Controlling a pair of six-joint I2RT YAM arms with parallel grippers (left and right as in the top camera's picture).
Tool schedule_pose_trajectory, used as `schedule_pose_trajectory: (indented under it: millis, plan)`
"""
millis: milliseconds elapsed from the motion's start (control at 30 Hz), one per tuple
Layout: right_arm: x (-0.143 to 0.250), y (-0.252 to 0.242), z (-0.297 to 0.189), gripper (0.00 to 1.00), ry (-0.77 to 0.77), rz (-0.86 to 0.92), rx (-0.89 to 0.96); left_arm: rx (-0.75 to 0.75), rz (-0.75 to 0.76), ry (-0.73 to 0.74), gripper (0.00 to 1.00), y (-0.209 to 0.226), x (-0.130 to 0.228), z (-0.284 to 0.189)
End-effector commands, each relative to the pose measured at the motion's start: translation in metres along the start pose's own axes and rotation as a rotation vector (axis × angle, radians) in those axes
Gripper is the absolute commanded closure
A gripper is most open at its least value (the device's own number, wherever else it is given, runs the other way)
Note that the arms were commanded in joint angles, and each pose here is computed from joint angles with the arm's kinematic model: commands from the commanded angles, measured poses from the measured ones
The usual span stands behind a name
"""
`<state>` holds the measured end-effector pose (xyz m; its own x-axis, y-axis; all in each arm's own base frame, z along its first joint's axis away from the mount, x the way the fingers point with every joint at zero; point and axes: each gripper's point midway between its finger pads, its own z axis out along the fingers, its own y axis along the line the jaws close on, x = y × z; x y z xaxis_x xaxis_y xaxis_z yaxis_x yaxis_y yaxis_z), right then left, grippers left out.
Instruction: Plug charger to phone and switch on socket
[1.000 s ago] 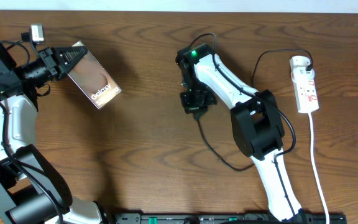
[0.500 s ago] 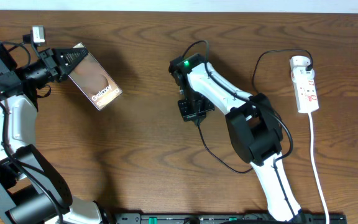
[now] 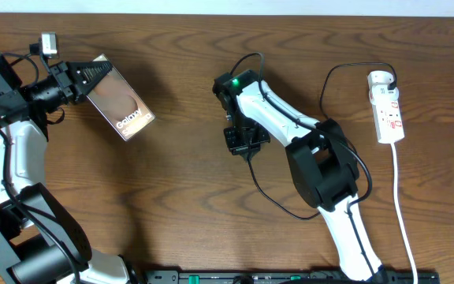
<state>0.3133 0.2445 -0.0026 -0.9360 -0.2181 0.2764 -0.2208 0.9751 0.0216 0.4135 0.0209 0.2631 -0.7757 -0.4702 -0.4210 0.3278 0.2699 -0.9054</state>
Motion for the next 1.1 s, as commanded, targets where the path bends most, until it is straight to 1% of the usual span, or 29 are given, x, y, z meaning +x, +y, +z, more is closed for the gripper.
schedule_pose_trajectory:
  millis: [0, 267, 300, 367, 433, 467, 533, 667, 733, 767, 800, 833, 867, 933, 1000, 1067]
  plan:
    - [0.018, 0.002, 0.036, 0.99, 0.099, 0.014, 0.018, 0.039, 0.022, 0.025, 0.92, -0.014, 0.005, -0.001]
    - [0.025, 0.0, 0.043, 0.99, 0.127, 0.019, 0.015, 0.039, 0.019, 0.025, 0.93, -0.014, 0.005, -0.001]
    - [0.025, 0.0, 0.043, 0.98, 0.128, 0.019, 0.015, 0.039, 0.019, 0.025, 0.93, -0.014, 0.005, -0.001]
    - [0.025, 0.0, 0.043, 0.92, 0.128, 0.02, 0.015, 0.039, 0.012, 0.026, 0.93, -0.013, 0.005, -0.001]
    - [0.025, 0.0, 0.043, 0.92, 0.128, 0.02, 0.015, 0.039, 0.011, 0.026, 0.93, -0.013, 0.006, -0.001]
    - [0.025, 0.0, 0.043, 0.96, 0.128, 0.02, 0.015, 0.039, 0.009, 0.026, 0.92, -0.013, 0.006, -0.001]
    - [0.025, 0.0, 0.043, 0.99, 0.128, 0.028, 0.016, 0.038, 0.005, 0.026, 0.93, -0.013, 0.006, -0.001]
    - [0.024, 0.006, 0.043, 0.99, 0.127, 0.033, -0.018, 0.038, 0.006, 0.026, 0.93, -0.013, 0.006, -0.001]
    - [0.026, 0.034, 0.037, 0.99, 0.154, -0.061, -0.195, 0.038, 0.005, 0.026, 0.93, -0.013, 0.006, -0.001]
    - [0.027, 0.041, 0.034, 0.99, 0.158, -0.085, -0.239, 0.038, 0.005, 0.026, 0.93, -0.013, 0.006, -0.001]
    - [0.029, 0.085, 0.007, 0.99, 0.154, -0.254, -0.56, 0.038, 0.005, 0.026, 0.93, -0.013, 0.006, -0.001]
    - [0.03, 0.104, -0.013, 0.99, 0.138, -0.326, -0.727, 0.039, 0.005, 0.027, 0.93, -0.013, 0.006, -0.001]
    - [0.032, 0.126, -0.043, 0.99, 0.095, -0.431, -0.954, 0.039, 0.005, 0.027, 0.93, -0.013, 0.006, -0.001]
    - [0.036, 0.145, -0.111, 0.99, -0.047, -0.603, -1.387, 0.049, 0.005, 0.04, 0.93, -0.015, 0.009, 0.002]
    - [0.036, 0.146, -0.126, 0.99, -0.107, -0.653, -1.479, 0.054, 0.007, 0.051, 0.93, -0.017, 0.011, 0.007]
    - [0.036, 0.147, -0.126, 0.99, -0.129, -0.679, -1.479, 0.059, 0.012, 0.061, 0.93, -0.018, 0.013, 0.01]
